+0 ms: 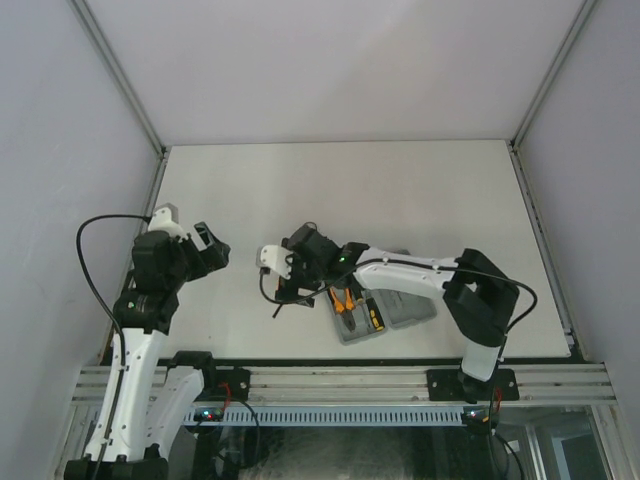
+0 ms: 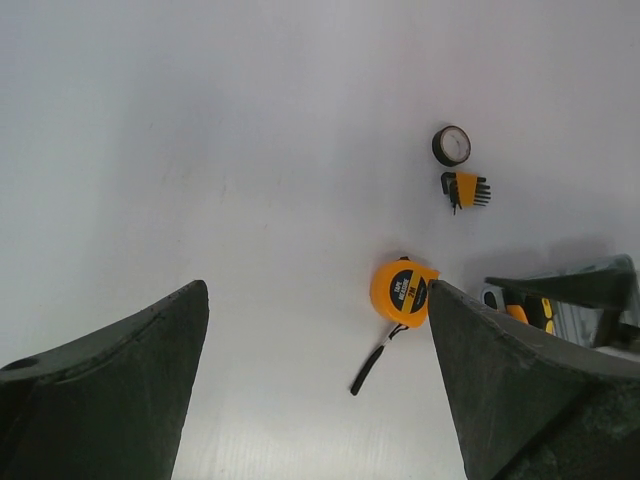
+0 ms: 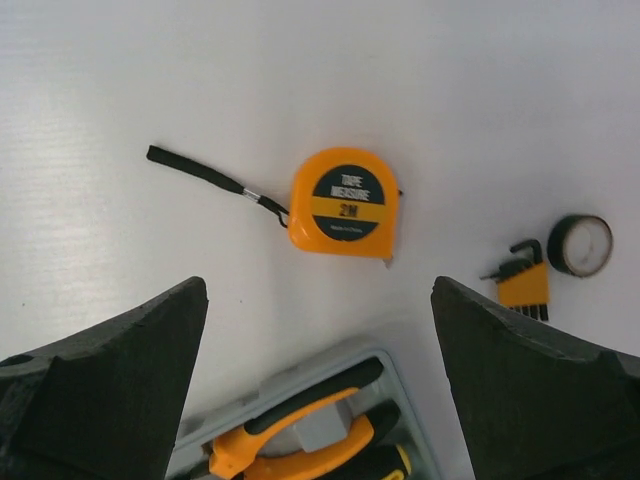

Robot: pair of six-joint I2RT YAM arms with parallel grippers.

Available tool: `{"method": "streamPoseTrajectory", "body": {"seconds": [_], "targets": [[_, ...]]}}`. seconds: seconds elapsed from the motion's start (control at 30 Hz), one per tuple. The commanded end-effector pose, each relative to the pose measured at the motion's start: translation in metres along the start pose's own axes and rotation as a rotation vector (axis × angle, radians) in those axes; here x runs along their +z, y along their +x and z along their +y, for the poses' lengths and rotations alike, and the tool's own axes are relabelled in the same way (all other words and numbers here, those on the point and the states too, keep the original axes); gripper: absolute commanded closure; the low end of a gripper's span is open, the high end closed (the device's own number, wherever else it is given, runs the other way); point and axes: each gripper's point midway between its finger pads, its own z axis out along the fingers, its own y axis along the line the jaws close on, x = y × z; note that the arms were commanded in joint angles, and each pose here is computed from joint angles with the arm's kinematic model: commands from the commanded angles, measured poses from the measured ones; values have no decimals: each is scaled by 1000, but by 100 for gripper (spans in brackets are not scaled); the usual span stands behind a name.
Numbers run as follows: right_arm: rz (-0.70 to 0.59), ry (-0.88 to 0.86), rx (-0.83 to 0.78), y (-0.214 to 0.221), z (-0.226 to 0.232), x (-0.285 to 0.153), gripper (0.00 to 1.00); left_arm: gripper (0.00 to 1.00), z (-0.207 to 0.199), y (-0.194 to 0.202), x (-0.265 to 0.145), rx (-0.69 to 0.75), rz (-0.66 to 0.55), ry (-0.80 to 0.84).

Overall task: Sort the tools into containers
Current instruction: Pick up the engineering item from the center of the board.

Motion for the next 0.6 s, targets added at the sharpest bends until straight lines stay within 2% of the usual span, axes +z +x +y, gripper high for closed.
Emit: {"method": "streamPoseTrajectory", "body": {"seconds": [0.0, 0.57], "targets": [[90, -18, -158, 3, 2, 15, 6, 7, 0, -15, -7, 21, -68, 3], [164, -22, -208, 11, 0, 63, 4, 7, 0, -10, -4, 7, -52, 11]]}}
